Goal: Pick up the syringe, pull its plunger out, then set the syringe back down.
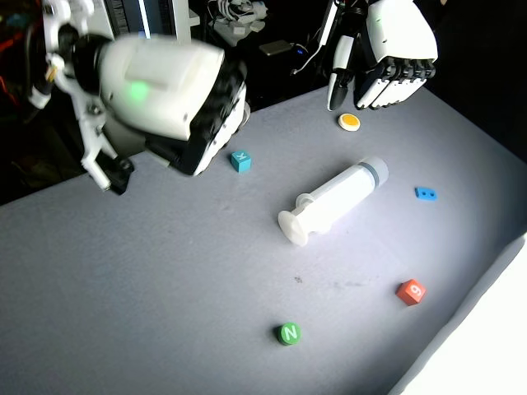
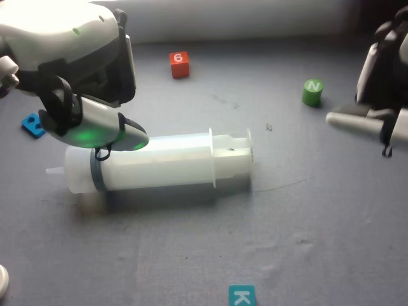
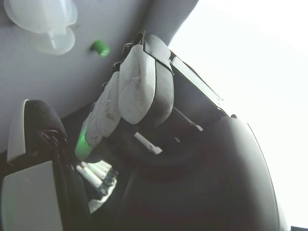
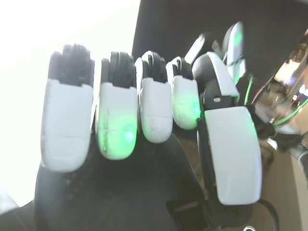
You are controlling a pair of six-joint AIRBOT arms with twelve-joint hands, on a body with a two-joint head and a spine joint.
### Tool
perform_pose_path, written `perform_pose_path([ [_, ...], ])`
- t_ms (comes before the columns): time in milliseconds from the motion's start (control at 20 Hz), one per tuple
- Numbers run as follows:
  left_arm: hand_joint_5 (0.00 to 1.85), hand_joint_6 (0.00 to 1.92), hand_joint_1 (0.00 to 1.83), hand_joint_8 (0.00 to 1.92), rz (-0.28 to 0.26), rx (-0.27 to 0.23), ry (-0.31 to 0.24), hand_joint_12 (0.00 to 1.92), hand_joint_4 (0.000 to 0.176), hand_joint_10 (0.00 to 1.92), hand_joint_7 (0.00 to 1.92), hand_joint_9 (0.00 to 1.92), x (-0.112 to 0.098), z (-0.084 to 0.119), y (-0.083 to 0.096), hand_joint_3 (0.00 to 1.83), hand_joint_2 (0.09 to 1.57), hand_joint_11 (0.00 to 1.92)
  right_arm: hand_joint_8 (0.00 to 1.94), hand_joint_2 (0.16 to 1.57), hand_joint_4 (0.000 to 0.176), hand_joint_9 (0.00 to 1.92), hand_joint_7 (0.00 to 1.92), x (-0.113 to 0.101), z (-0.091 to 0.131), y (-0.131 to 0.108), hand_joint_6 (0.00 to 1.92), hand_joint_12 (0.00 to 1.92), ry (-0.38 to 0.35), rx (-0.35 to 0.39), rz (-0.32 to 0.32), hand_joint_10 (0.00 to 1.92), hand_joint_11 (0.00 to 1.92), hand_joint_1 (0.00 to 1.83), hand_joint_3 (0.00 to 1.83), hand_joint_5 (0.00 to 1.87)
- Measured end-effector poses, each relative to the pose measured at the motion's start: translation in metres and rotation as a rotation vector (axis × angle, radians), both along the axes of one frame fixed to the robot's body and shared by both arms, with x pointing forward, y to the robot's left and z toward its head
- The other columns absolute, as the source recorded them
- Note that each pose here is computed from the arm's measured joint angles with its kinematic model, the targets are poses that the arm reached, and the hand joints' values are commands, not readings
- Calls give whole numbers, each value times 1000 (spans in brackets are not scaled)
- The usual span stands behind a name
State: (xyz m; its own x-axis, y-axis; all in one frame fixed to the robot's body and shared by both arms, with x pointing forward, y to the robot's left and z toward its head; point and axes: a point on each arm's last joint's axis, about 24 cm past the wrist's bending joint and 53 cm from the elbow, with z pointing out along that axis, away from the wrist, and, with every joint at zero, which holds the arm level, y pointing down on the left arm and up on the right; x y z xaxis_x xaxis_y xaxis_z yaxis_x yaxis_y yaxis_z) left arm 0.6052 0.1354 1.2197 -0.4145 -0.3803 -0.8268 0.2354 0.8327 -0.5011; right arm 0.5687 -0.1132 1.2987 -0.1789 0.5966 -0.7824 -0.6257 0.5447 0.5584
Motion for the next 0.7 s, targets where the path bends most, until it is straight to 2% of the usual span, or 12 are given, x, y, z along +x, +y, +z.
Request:
perform_pose_path([
  [50, 11, 37, 0, 46, 2, -2, -2, 167, 0, 47, 39, 33, 1, 1, 1, 159, 962, 0, 0, 1044, 0, 0, 0, 1, -2, 0, 0, 0, -10, -7, -6, 0, 0, 162, 130, 0],
  [100, 23, 4, 0, 6, 7, 3, -5, 156, 0, 8, 59, 51, 3, 1, 3, 46, 1017, 0, 0, 1093, 0, 0, 0, 2, -9, 0, 0, 0, -1, -31, -10, 0, 0, 180, 28, 0],
  [250, 21, 1, 0, 1, 13, 9, -14, 142, 0, 2, 57, 50, 5, 3, 6, 23, 1028, 0, 0, 1094, 0, 0, 0, 2, -28, 6, 0, 0, 40, -89, 6, 0, 0, 214, 19, 0],
  [400, 18, 0, 0, 2, 13, 4, -5, 143, 0, 3, 60, 55, 4, 1, 5, 23, 1042, 0, 0, 1110, 0, 0, 0, 3, -25, 5, 0, 0, 32, -84, 0, 0, 0, 152, 18, 0],
  [550, 0, 0, 0, 0, 14, 8, -7, 87, 0, 0, 34, 29, 4, 1, 6, 7, 1048, 0, 0, 1116, 0, 0, 0, 4, -25, 4, 0, 0, 33, -85, -2, 0, 0, 182, 12, 0],
  [700, 0, 0, 0, 1, 22, 5, 26, 92, 0, 3, 37, 36, 3, -9, 8, 0, 997, 8, 0, 1125, 0, 0, 0, 6, -25, 3, 0, 0, 43, -77, -7, 0, 0, 126, 12, 0],
])
